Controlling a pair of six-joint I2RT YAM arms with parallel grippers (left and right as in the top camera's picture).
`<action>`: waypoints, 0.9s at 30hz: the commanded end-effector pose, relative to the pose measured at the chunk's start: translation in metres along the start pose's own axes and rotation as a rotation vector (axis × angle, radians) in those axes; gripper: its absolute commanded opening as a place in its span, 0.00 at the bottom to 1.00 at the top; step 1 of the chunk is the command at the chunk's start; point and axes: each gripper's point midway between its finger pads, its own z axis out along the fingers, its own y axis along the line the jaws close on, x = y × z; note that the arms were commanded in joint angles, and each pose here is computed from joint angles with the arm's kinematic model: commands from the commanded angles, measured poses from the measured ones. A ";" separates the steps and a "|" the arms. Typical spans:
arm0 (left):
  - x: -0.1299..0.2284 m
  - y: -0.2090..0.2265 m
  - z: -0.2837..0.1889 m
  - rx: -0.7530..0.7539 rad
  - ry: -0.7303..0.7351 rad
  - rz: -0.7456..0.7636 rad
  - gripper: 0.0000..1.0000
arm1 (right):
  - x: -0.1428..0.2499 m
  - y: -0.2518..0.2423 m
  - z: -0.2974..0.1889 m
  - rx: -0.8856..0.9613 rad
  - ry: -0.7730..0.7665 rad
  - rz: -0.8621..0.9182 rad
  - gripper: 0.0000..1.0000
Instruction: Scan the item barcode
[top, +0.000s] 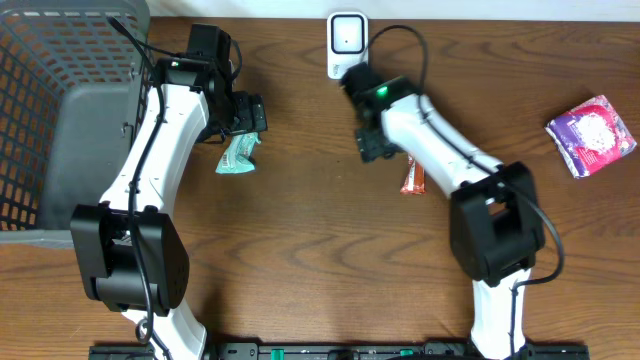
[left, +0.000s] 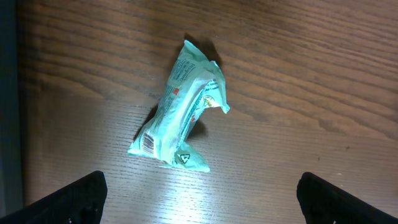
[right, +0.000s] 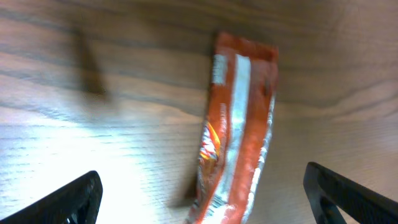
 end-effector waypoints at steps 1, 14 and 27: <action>0.002 0.004 0.004 -0.015 0.012 0.003 0.98 | -0.020 -0.016 -0.014 -0.239 0.023 0.067 0.99; 0.002 0.004 0.004 -0.015 0.012 0.002 0.98 | -0.031 -0.058 -0.026 -0.869 0.035 0.196 0.99; 0.002 0.004 0.004 -0.015 0.012 0.002 0.98 | 0.016 -0.057 0.030 -0.871 0.194 0.342 0.91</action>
